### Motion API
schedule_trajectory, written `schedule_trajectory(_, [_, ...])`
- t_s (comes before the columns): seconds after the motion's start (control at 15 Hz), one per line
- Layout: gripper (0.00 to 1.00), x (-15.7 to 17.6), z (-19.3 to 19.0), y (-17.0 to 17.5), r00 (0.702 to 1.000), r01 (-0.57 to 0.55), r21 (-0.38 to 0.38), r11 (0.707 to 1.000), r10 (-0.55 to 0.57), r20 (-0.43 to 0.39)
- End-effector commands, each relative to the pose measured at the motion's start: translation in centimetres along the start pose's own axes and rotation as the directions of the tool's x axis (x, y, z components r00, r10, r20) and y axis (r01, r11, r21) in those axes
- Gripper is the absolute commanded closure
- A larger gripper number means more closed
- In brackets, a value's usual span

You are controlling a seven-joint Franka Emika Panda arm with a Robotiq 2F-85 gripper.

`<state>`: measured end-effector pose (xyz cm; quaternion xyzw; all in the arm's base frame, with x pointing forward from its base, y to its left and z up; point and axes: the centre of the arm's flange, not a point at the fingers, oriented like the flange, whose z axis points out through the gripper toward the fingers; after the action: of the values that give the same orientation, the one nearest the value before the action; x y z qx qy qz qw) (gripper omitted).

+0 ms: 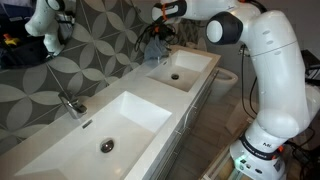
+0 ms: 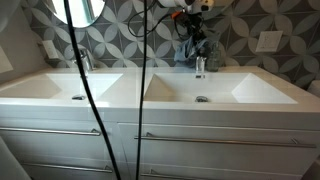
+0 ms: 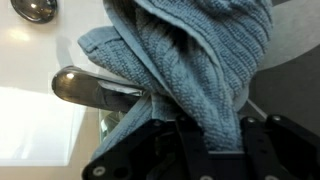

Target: Unfold the gray towel, pick up the gray towel and wipe the tap on the right, open the tap, close the tap, put the gray towel back on the bathroom counter

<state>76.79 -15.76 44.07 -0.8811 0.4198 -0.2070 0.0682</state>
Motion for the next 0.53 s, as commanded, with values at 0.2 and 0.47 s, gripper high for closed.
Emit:
schedule_trajectory(0.2, [0.95, 0.0, 2.0, 0.8, 0.999, 0.025, 0.006, 1.000, -0.025, 0.042])
schedule_trajectory(0.47, [0.95, -0.6, 2.0, 2.0, 0.990, 0.024, -0.161, 0.987, -0.001, 0.140])
